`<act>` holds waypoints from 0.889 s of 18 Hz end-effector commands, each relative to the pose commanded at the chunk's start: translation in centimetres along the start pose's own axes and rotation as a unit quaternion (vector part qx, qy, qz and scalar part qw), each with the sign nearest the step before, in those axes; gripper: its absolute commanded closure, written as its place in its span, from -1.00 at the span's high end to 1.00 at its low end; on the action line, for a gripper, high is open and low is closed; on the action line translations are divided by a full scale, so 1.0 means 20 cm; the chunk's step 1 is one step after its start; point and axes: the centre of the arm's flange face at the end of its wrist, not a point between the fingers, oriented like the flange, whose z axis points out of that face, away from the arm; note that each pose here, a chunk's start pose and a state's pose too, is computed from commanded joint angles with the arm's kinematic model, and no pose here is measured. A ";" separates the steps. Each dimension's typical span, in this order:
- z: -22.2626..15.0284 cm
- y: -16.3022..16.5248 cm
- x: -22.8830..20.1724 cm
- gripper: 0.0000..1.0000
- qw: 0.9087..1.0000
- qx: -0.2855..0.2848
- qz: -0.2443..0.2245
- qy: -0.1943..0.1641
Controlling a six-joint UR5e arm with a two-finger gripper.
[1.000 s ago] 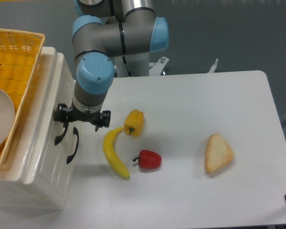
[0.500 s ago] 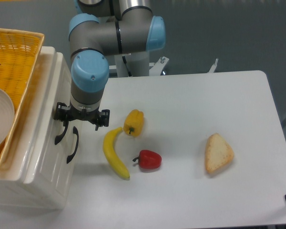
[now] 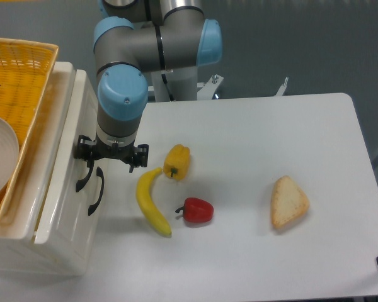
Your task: Slide the top white drawer open
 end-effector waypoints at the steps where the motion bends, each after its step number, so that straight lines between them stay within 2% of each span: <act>1: 0.00 0.00 0.00 1.00 1.000 0.000 -0.001 0.000; 16: -0.04 -0.01 -0.15 1.00 1.000 0.005 -0.003 0.000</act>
